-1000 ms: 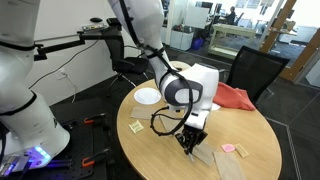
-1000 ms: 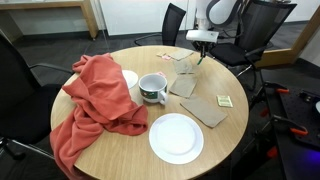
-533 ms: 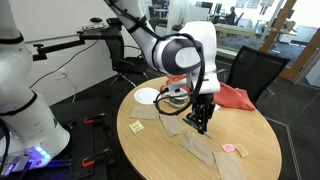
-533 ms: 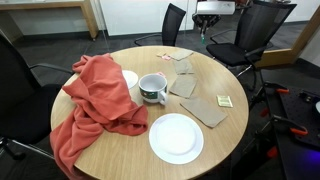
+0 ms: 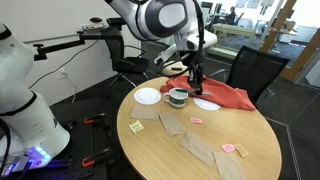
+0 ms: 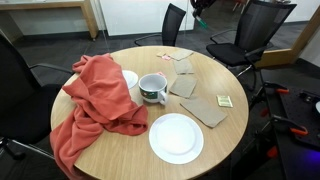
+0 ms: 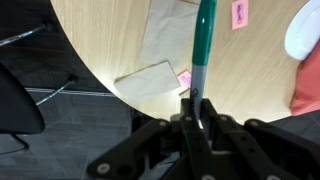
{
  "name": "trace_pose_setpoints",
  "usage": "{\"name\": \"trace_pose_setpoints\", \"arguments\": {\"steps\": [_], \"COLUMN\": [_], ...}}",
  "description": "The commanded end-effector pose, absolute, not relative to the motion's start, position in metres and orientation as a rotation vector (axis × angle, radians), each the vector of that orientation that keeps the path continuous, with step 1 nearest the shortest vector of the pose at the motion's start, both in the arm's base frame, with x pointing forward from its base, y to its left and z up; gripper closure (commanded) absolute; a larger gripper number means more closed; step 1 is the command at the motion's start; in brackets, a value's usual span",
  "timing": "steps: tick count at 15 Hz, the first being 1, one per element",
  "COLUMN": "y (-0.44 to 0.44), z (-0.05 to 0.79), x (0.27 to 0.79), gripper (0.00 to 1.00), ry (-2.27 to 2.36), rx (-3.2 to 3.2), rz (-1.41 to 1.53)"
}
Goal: Put the marker in the mug
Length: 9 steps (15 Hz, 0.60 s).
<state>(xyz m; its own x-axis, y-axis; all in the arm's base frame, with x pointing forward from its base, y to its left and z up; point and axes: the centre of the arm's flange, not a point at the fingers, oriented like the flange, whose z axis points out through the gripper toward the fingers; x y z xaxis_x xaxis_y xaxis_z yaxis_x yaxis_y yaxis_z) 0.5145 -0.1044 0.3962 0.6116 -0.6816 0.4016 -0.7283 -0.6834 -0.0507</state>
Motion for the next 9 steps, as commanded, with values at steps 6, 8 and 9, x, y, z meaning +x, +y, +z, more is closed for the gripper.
{"name": "trace_pose_setpoints", "arguments": {"steps": [6, 8, 9], "y": [-0.016, 0.006, 0.016], "z": [0.439, 0.438, 0.436], "x": [0.499, 0.502, 0.504], "gripper": [0.97, 0.97, 0.97], "ry": [-0.517, -0.342, -0.278], "rx": [3.056, 3.093, 3.103], "rz": [0.586, 0.555, 0.542]}}
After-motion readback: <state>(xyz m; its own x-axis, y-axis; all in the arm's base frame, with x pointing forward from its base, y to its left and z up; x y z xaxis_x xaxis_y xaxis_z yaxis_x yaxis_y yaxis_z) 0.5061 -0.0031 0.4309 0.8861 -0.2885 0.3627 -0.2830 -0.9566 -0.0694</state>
